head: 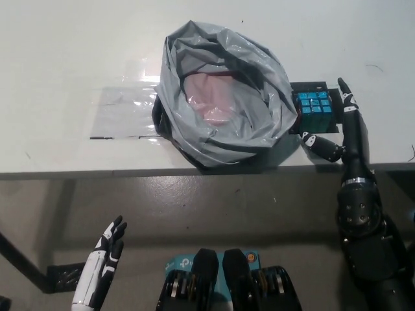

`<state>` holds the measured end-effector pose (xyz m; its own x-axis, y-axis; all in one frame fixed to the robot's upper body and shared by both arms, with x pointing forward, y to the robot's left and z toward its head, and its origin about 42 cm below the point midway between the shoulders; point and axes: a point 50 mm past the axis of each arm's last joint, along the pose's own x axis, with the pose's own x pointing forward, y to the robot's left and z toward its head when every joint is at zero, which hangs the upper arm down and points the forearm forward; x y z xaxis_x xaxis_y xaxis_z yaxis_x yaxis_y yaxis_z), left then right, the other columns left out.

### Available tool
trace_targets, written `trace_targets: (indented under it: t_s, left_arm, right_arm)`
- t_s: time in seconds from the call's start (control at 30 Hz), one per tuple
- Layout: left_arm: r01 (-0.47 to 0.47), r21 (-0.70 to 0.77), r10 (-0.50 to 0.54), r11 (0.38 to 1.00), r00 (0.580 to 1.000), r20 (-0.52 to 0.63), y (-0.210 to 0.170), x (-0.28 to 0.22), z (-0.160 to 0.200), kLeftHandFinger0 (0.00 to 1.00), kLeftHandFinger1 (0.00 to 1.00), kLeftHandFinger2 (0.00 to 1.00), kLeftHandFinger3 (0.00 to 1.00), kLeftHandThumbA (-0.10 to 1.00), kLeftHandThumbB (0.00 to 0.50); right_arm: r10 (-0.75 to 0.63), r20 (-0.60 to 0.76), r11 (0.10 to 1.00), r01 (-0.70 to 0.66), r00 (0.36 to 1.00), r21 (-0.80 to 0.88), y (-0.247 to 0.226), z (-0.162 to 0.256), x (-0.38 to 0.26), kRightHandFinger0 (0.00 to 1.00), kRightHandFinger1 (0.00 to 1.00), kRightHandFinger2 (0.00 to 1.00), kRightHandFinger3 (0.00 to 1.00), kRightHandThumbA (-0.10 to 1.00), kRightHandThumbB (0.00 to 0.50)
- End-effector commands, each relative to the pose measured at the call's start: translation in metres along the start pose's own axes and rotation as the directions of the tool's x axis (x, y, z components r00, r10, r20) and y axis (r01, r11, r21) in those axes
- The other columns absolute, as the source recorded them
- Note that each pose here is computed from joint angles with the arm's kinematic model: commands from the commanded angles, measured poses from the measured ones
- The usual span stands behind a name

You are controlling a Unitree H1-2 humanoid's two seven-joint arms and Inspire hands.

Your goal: Use the right hand to pick up a rubix's cube and place it into a plastic bag and lift the bag

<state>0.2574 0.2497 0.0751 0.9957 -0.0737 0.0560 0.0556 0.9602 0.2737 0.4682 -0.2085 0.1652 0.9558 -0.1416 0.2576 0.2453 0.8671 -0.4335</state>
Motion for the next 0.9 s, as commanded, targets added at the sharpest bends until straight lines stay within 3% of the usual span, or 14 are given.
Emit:
trace_targets:
  t_s: [0.0, 0.87]
  left_arm:
    - [-0.008, 0.015, 0.007, 1.000, 0.997, 0.074, 0.003, 0.000, 0.011, 1.00, 1.00, 1.00, 1.00, 1.00, 0.214]
    - [-0.003, 0.031, 0.000, 1.000, 0.996, 0.092, 0.001, 0.000, 0.013, 1.00, 1.00, 1.00, 1.00, 1.00, 0.204]
  right_arm:
    - [-0.027, 0.026, 0.999, 0.025, 0.999, 0.043, 0.000, 0.024, 0.024, 1.00, 1.00, 1.00, 1.00, 0.87, 0.435]
    - [-0.003, -0.040, 0.999, 0.005, 0.999, 0.037, 0.019, 0.038, 0.060, 1.00, 1.00, 1.00, 1.00, 0.87, 0.447]
